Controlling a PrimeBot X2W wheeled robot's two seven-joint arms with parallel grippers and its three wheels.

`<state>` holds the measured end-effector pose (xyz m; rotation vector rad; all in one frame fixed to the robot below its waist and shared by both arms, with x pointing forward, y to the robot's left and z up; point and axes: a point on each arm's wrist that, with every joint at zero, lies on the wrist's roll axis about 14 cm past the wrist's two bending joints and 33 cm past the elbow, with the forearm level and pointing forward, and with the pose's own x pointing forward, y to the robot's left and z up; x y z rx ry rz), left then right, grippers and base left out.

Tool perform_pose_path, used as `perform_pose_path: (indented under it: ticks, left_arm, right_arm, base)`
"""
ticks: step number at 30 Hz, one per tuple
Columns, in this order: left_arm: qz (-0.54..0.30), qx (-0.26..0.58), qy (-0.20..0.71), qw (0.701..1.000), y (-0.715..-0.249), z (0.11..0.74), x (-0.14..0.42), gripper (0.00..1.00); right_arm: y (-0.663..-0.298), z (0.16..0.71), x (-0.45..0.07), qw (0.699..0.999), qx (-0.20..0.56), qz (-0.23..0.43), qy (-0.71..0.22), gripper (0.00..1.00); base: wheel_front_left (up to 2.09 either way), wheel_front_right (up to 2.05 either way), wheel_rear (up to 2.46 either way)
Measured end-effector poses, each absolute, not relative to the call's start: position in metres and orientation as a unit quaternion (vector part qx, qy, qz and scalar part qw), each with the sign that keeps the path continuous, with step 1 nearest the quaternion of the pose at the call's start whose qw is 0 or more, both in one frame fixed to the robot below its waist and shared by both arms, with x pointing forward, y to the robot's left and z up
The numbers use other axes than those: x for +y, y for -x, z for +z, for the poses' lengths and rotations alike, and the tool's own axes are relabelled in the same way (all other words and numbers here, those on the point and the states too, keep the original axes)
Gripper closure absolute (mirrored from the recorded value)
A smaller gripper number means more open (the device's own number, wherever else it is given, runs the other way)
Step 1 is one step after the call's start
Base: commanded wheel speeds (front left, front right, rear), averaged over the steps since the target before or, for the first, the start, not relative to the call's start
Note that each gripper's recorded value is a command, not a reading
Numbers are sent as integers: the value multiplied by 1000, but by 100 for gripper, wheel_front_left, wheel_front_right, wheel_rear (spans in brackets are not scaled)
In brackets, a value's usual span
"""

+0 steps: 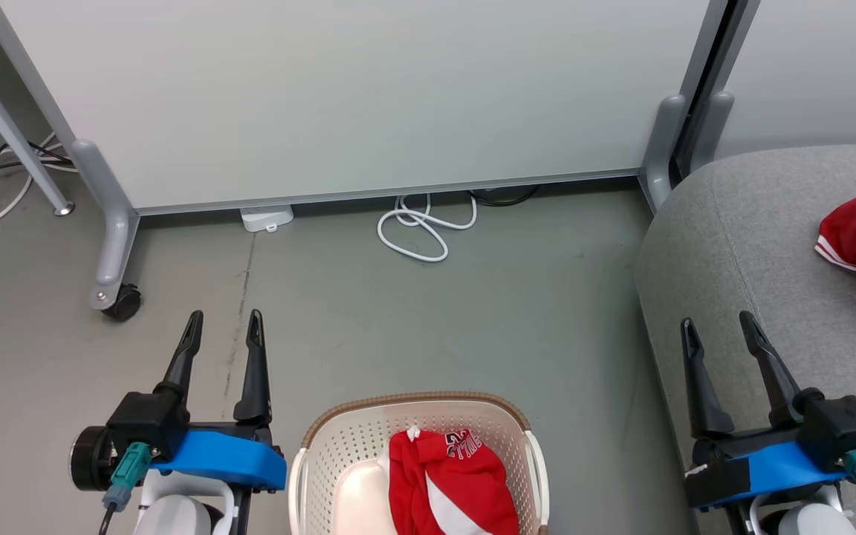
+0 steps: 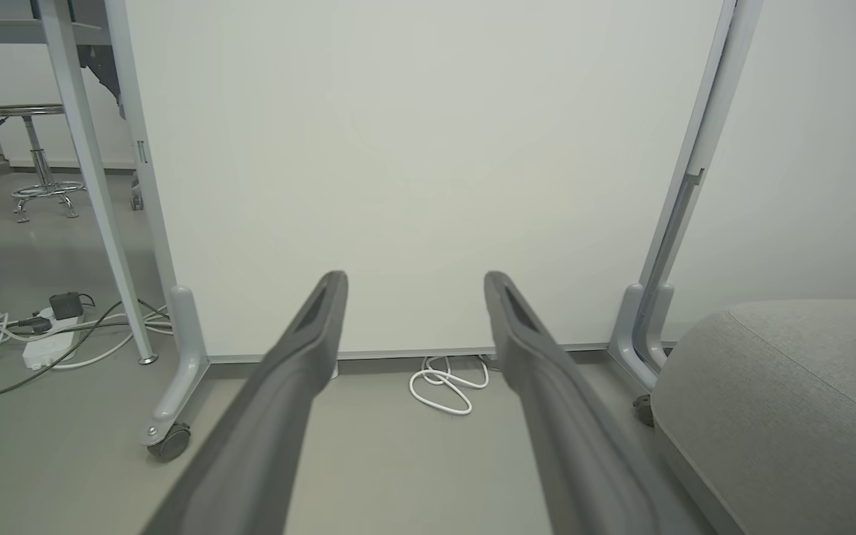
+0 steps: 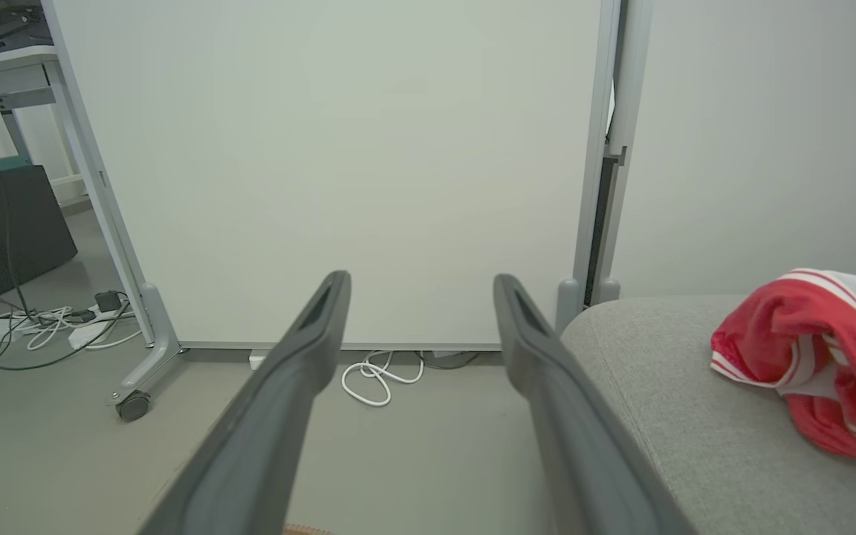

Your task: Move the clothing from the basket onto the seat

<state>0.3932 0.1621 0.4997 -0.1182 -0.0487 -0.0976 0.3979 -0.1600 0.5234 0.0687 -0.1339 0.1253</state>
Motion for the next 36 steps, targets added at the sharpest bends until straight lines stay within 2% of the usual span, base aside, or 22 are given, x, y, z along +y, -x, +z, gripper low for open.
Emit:
perform_pose_path:
  ticks: [7,18,28,36]
  left_arm:
    - [-63,-18,53,996,-398,496,155,0]
    - [-151,28,54,987,-436,470,99,0]
    - [-233,161,48,958,-457,380,49,0]
    - [-267,290,38,918,-447,292,31,0]
  right_arm:
    - [-401,520,-159,995,-62,63,-35,0]
    - [-425,514,-162,996,-60,60,-31,0]
    - [-459,492,-177,998,-44,47,-13,0]
    - [-482,461,-183,999,-19,42,-2,0]
  base:
    - [0,0,0]
    - [0,0,0]
    - [0,0,0]
    - [0,0,0]
